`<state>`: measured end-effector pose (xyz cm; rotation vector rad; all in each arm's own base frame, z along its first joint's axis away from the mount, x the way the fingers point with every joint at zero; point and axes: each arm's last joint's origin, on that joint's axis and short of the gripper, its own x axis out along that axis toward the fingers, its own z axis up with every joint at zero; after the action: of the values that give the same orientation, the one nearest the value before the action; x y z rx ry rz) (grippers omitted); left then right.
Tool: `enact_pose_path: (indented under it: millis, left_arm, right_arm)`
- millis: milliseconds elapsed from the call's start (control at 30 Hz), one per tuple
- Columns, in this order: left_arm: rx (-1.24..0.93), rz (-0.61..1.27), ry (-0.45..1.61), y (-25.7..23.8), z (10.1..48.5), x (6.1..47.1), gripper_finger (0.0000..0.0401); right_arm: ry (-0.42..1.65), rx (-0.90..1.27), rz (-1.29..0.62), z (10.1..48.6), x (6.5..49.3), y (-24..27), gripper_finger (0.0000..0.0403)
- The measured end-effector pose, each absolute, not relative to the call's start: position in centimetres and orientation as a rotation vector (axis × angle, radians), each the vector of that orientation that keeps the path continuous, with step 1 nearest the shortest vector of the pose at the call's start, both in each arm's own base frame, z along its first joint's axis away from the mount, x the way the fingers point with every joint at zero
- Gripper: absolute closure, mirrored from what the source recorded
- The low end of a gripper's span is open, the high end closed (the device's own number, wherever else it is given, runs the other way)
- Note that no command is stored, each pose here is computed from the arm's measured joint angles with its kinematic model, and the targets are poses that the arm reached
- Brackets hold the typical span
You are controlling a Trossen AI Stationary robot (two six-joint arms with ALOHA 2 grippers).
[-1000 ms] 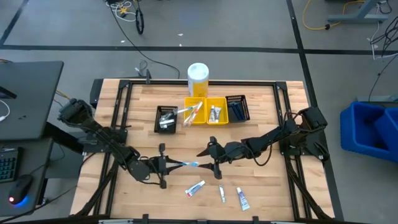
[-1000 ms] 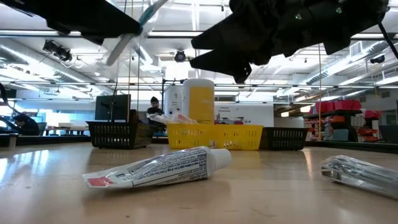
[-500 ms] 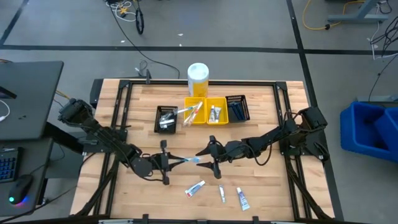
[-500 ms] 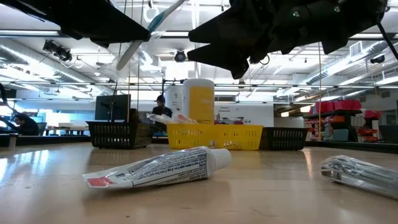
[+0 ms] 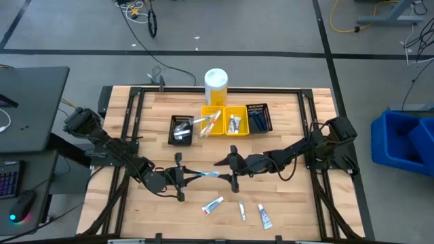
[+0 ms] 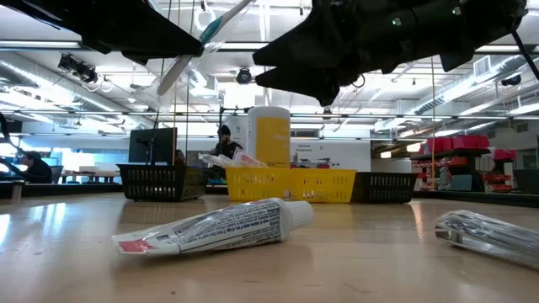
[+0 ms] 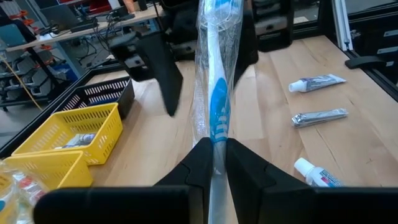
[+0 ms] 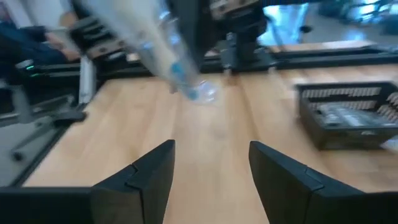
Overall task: Pick & Place Travel size toiletries
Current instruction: Put the blue toothbrush into the left yellow bin
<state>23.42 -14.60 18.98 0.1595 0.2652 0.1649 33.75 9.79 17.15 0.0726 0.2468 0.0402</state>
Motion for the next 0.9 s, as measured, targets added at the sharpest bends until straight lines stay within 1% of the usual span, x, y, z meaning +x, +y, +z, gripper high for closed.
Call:
enact_pose_path:
  millis: [100, 333, 633, 767, 900]
  left_arm:
    - [0.161, 0.168, 0.266, -14.6, 19.0, 23.4, 0.0356]
    - [0.128, 0.204, 0.266, -13.8, 19.0, 23.9, 0.0356]
    - [0.102, 0.166, 0.290, -12.1, 18.9, 25.0, 0.0356]
    - [0.107, 0.163, 0.300, -12.0, 18.8, 25.1, 0.0356]
    - [0.114, 0.155, 0.304, -12.3, 18.8, 24.9, 0.0356]
  right_arm:
    - [0.190, 0.077, 0.044, 17.7, 33.9, 9.8, 0.0192]
    - [0.070, 0.067, 0.140, 18.9, 34.1, 9.8, 0.0188]
    - [0.067, 0.081, 0.106, 18.9, 34.4, 8.5, 0.0164]
    - [0.114, 0.102, 0.103, 18.5, 34.4, 8.6, 0.0162]
    - [0.129, 0.064, 0.119, 18.3, 34.2, 9.0, 0.0166]
